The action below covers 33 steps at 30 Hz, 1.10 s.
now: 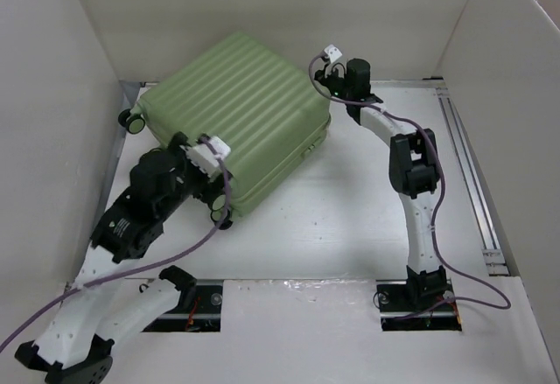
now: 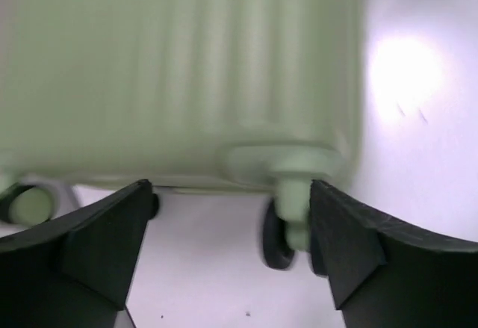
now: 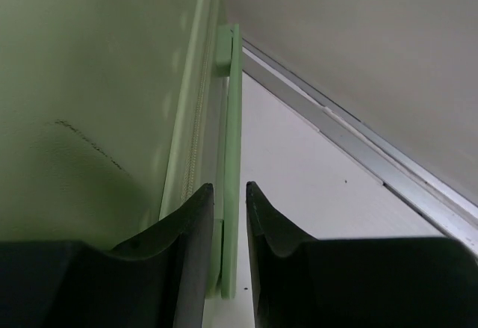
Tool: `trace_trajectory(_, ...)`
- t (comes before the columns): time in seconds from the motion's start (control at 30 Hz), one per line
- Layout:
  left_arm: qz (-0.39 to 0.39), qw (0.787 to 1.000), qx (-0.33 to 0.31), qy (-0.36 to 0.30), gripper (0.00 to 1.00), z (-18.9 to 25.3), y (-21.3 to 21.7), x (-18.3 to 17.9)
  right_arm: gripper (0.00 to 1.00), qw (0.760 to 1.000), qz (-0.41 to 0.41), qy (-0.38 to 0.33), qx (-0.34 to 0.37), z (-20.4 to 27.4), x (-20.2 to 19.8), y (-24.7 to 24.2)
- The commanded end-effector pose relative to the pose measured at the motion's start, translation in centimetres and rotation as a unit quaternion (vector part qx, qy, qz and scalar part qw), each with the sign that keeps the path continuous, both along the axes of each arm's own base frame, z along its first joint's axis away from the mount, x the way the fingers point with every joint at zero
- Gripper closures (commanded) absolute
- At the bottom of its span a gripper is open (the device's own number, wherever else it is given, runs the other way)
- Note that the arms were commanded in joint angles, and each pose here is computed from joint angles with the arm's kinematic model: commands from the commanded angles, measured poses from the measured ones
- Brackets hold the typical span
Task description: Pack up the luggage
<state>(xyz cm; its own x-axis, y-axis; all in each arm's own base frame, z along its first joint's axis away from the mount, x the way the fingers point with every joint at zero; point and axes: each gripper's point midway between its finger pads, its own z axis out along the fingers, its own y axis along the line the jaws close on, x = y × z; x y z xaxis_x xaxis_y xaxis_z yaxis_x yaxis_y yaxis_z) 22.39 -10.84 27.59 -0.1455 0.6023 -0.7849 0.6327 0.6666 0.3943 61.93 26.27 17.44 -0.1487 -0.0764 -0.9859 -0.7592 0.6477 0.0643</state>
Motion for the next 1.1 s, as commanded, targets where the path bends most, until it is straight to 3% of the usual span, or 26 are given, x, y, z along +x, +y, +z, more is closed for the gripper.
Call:
trace_trajectory(0.0,0.181,0.961,-0.148,-0.148,0.21,9.9,3.6,2.8,0.70,0.999,0.037,0.006,0.011,0.0,-1.7,3.6)
trace_trajectory(0.1,0.295,0.936,-0.123,-0.150,0.40,9.8,7.3,4.6,0.70,0.999,0.026,0.015,0.017,0.0,-1.5,3.5)
trace_trajectory(0.2,0.376,0.924,-0.051,-0.045,0.67,4.1,9.5,5.6,0.70,0.999,0.026,0.020,0.017,-0.4,-1.5,3.0)
trace_trajectory(0.27,0.416,0.907,-0.061,0.024,0.89,0.6,10.7,6.1,0.70,0.999,0.030,0.016,0.019,0.2,-1.7,3.1)
trace_trajectory(0.33,0.434,0.894,-0.077,0.086,0.96,-2.6,11.7,6.0,0.70,0.999,0.041,0.017,0.020,0.0,-2.0,3.3)
trace_trajectory(0.37,0.482,0.865,-0.079,0.115,0.97,-4.2,14.8,6.2,0.70,0.999,0.045,0.017,0.021,0.0,-2.1,3.4)
trace_trajectory(0.5,0.508,0.826,-0.131,0.205,0.99,-8.8,18.4,7.7,0.74,0.997,0.070,0.017,0.025,-0.4,-3.2,3.7)
trace_trajectory(0.63,0.476,0.849,-0.107,0.205,0.91,-11.2,18.7,11.6,0.79,0.995,0.097,0.010,0.030,-0.1,-6.1,4.7)
trace_trajectory(0.7,0.429,0.874,-0.100,0.207,0.84,-12.6,17.7,14.6,0.80,0.992,0.117,0.028,0.028,-1.8,-8.8,5.1)
trace_trajectory(0.8,0.332,0.914,-0.075,0.222,0.76,-14.1,12.7,18.5,0.81,0.989,0.144,0.000,0.038,0.6,-13.8,6.5)
trace_trajectory(0.9,0.282,0.931,-0.067,0.221,0.74,-14.7,9.8,21.3,0.83,0.988,0.152,0.003,0.035,0.5,-17.5,7.0)
trace_trajectory(0.93,0.273,0.930,-0.063,0.239,0.74,-16.3,9.0,21.8,0.83,0.987,0.157,0.030,0.026,-1.5,-19.9,7.1)
trace_trajectory(1.0,0.231,0.939,-0.069,0.244,0.73,-16.4,6.8,22.7,0.83,0.988,0.150,0.019,0.026,0.2,-22.5,6.9)
trace_trajectory(1.03,0.214,0.946,-0.070,0.234,0.73,-15.7,6.1,23.2,0.83,0.987,0.154,0.043,0.015,-1.8,-25.1,6.8)
trace_trajectory(1.07,0.191,0.952,-0.069,0.229,0.72,-15.5,4.7,23.6,0.83,0.988,0.153,0.027,0.019,-0.2,-26.5,6.6)
